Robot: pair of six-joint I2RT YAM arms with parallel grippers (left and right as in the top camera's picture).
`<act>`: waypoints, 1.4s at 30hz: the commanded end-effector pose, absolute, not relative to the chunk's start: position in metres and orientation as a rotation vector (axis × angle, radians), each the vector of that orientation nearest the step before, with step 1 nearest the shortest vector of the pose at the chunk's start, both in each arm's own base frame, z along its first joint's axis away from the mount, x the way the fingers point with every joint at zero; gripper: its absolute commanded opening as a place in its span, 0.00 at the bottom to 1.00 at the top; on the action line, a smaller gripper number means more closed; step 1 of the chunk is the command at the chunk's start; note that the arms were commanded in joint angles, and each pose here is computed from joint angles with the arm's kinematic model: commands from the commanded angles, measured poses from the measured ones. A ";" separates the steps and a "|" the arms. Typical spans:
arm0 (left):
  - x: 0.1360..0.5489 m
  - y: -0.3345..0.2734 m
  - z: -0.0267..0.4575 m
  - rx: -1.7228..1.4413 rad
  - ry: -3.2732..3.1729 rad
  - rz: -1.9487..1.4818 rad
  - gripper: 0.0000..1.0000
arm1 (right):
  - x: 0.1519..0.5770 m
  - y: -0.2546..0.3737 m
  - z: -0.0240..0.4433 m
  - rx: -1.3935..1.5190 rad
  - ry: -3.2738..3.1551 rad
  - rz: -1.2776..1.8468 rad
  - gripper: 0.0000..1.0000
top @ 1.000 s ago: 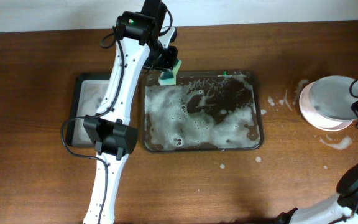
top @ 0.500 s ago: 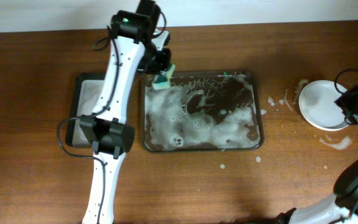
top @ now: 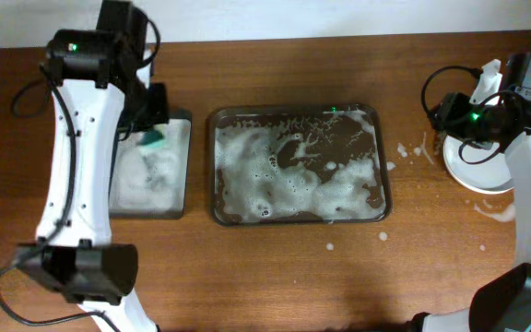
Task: Clean dirty plates on tray and stack at the side
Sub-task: 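Move the sponge with the left gripper into the small black tray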
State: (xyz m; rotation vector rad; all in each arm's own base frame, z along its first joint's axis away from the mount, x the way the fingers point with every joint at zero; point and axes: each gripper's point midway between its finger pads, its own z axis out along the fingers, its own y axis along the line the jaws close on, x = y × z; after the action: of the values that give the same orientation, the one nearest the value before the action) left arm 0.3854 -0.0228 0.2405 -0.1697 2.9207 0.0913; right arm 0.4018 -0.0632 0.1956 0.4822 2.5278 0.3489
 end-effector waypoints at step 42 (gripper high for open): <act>0.410 -0.002 0.308 -0.310 2.575 -0.071 0.99 | 0.250 -0.010 0.374 0.023 2.146 0.120 0.98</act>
State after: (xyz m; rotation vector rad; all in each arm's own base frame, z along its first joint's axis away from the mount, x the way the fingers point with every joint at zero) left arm 0.4090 -0.0011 0.3098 -0.2877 2.5723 -0.0488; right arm 0.2436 -0.0157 0.3820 0.0737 2.1508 0.1114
